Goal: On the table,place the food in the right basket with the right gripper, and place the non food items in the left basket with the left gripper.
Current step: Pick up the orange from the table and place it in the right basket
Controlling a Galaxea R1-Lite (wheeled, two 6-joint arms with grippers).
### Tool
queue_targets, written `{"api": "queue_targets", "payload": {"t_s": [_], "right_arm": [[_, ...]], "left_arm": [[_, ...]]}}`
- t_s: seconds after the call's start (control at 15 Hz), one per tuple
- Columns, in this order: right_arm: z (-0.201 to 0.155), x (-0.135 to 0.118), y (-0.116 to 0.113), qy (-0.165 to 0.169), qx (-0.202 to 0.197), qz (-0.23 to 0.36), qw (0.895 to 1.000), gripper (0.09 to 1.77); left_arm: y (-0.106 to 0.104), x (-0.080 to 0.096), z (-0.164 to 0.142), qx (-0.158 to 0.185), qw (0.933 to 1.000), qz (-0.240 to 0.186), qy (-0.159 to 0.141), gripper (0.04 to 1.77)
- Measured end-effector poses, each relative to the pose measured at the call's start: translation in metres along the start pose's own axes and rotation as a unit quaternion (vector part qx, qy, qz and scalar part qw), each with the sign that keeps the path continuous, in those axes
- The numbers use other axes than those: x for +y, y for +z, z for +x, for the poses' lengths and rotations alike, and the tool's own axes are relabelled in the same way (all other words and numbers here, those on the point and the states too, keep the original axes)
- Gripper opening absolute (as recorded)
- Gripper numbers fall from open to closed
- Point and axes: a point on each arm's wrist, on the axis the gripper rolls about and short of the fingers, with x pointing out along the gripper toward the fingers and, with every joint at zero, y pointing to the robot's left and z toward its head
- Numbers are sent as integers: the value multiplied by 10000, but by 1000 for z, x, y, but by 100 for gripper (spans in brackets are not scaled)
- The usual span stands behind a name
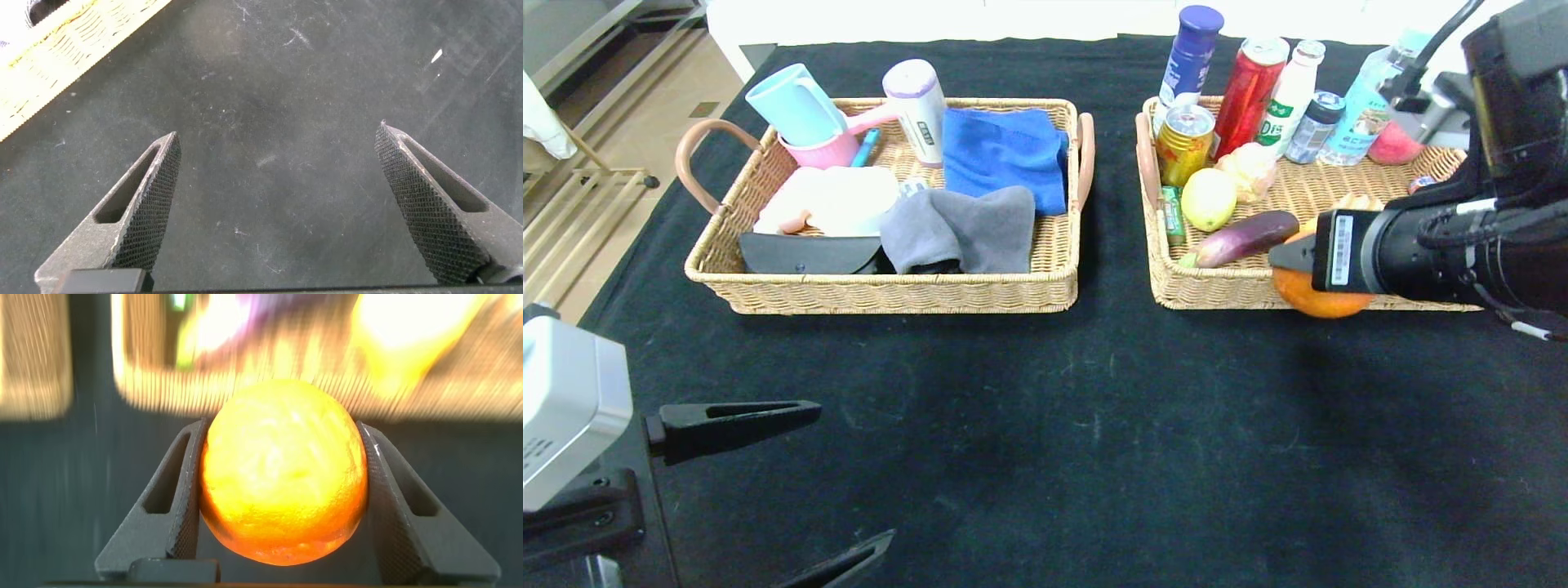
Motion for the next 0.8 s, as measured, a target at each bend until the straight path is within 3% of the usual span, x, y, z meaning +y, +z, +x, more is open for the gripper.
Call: {"api": "queue_targets", "payload": {"t_s": [0.2, 0.8], "right_arm": [[10, -17, 19, -219, -650, 30, 9976, 118], [70, -27, 32, -488, -1724, 288, 9834, 118]], "left_arm": [[0, 0, 0, -1, 10000, -1, -4, 172], [-1, 0, 1, 15, 10000, -1, -17, 172]]}}
